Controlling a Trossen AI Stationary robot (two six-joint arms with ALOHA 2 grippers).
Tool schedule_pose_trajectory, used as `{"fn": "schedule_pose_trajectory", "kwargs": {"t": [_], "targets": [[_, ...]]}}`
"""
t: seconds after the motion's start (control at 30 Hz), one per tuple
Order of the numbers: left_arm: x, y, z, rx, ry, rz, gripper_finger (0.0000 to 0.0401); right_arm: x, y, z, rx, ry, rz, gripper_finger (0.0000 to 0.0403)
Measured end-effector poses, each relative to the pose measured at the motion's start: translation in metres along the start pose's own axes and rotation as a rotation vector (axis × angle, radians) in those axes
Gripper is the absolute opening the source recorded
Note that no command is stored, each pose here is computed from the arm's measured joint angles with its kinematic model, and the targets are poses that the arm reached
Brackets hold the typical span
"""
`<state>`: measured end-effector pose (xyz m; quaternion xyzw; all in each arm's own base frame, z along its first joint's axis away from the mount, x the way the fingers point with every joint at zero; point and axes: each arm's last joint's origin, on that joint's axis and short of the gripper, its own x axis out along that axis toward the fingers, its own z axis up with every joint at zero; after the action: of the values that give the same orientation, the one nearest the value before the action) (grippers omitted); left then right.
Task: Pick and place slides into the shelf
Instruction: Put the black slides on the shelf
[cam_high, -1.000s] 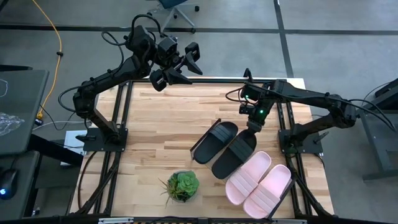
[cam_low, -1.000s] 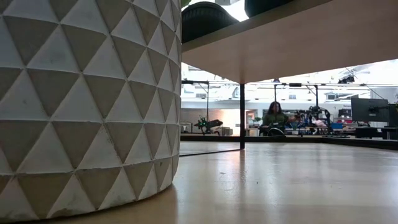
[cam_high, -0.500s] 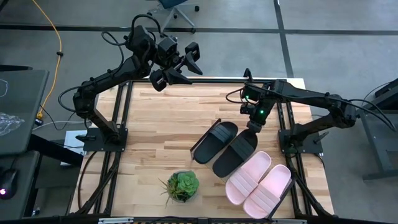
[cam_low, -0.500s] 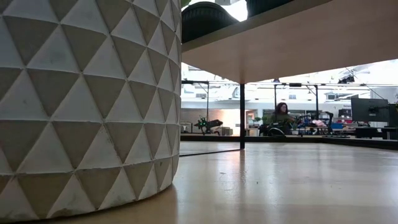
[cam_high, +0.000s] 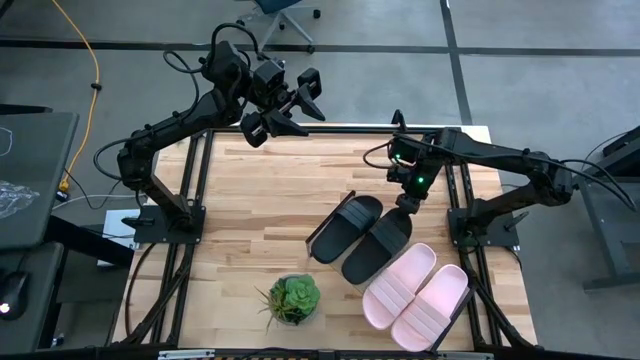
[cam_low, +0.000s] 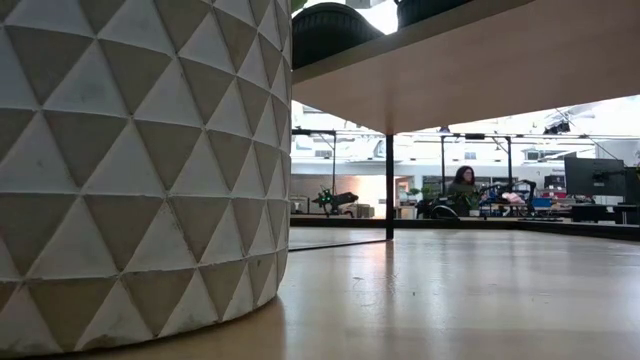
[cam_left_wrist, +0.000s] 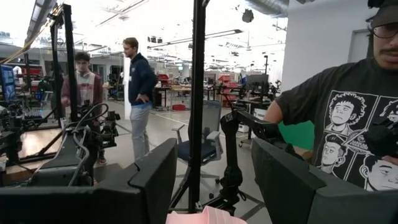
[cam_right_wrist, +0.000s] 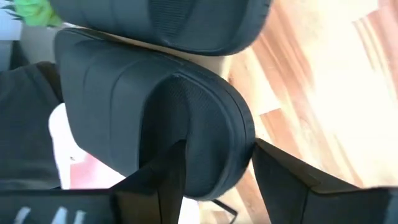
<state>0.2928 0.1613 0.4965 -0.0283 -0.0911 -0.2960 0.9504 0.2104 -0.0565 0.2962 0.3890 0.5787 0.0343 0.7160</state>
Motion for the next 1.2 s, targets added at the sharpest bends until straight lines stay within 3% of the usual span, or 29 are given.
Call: {"fn": "schedule_pose_trajectory", "kwargs": {"t": [0.4,0.57,0.8,1.03,1.2], "targets": [[0.0000,0.0000,0.0000,0.000,0.000,0.000,0.0198,-0.0004,-0.0048,-0.0047,0.008,0.021,-0.135,0.0170],[0.0000,0.0000,0.0000,0.000,0.000,0.001,0.0198,-0.0012,-0.0080,-0.0041,0.001,-0.003,-0.241,0.0170],[0.0000,0.0001,0.0000,0.000,-0.001,0.002,0.0198,-0.0023,-0.0083,-0.0028,-0.005,-0.019,-0.229,0.0170],[0.0000,0.0001,0.0000,0.000,-0.001,0.002,0.0198,-0.0023,-0.0101,-0.0023,0.008,-0.032,-0.294,0.0170],[0.0000,0.0001,0.0000,0.005,-0.001,0.002,0.0198,0.0068,-0.0055,0.0002,-0.012,0.026,-0.221,0.0170]]}}
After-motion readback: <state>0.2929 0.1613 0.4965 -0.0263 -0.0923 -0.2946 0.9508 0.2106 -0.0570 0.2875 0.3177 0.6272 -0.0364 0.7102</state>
